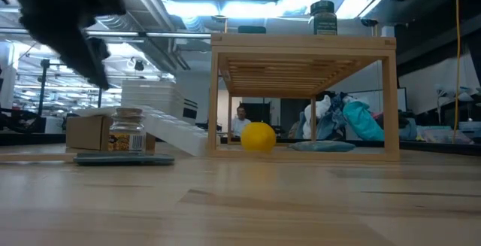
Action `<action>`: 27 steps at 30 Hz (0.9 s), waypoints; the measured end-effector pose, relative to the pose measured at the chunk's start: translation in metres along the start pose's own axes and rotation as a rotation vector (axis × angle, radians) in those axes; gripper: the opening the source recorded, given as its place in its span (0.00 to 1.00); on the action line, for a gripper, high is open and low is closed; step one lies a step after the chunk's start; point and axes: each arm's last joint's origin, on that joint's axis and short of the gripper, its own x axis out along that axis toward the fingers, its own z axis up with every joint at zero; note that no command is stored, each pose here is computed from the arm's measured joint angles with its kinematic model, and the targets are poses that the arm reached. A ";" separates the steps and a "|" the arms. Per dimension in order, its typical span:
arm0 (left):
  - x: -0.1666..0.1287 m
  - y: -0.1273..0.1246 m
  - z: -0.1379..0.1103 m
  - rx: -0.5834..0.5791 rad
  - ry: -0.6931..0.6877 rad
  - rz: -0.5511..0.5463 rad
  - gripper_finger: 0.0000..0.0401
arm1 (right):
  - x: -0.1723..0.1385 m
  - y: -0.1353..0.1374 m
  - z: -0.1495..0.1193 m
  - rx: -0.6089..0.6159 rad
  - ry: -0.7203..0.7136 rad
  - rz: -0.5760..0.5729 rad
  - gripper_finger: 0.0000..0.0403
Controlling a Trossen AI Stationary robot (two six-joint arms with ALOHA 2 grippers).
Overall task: Shelf spices
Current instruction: Put the brown seasoning bottle on the shelf
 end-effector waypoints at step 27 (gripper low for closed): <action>0.053 -0.014 -0.043 0.055 -0.075 0.165 0.45 | 0.038 0.027 -0.022 -0.056 0.179 -0.028 0.89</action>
